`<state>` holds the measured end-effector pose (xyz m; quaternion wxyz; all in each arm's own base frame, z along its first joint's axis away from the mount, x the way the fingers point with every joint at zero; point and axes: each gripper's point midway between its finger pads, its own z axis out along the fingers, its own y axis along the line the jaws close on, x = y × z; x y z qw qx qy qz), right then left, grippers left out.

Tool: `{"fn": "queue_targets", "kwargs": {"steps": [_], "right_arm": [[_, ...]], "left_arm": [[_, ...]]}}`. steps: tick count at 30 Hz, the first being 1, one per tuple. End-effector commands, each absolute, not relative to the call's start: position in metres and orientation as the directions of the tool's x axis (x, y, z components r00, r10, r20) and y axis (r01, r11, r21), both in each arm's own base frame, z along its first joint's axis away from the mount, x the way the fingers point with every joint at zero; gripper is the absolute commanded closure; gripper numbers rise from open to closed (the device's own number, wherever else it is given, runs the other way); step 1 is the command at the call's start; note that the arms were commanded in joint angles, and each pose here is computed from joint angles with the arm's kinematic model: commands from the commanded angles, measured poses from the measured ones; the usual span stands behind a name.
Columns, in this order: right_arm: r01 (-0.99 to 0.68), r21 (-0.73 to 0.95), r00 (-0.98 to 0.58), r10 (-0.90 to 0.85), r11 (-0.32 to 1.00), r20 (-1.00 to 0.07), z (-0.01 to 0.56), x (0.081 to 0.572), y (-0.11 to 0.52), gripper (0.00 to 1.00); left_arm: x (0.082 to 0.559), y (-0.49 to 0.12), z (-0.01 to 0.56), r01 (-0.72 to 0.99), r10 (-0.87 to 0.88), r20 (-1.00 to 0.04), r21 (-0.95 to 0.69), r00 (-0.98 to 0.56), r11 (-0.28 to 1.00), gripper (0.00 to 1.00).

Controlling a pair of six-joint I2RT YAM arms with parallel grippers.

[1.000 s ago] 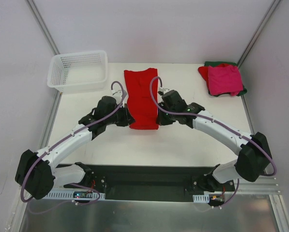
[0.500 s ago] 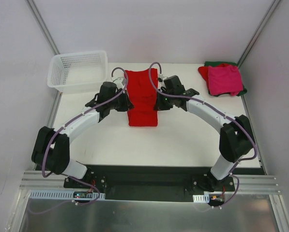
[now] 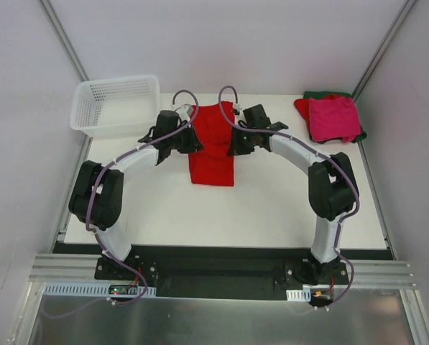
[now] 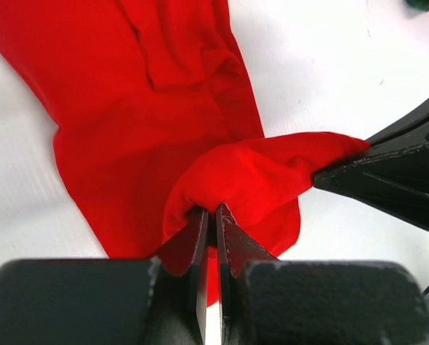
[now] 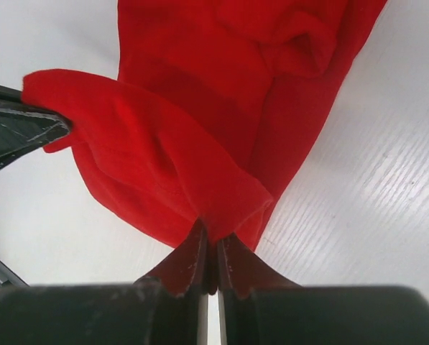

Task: Fold and stack the t-shirts
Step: Fold the folded rectangular tshirt in 1/3 of the way

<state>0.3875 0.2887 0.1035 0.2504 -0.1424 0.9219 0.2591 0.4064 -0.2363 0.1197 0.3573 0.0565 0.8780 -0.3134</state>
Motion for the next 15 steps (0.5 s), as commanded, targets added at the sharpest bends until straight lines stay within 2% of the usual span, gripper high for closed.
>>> {"fn": "queue_targets", "kwargs": {"steps": [1,15], "right_arm": [[-0.436,0.418,-0.788,-0.113,0.797,-0.605,0.129,0.411,0.293,0.99],[-0.4,0.456,-0.818,-0.086,0.795,-0.568,0.103,0.438,0.284,0.97]], "left_arm": [[0.434,-0.232,0.156,0.394,-0.144,-0.744,-0.495,-0.652,0.775,1.0],[0.447,-0.209,0.117,0.334,-0.144,-0.713,-0.485,-0.686,0.809,1.0]]}}
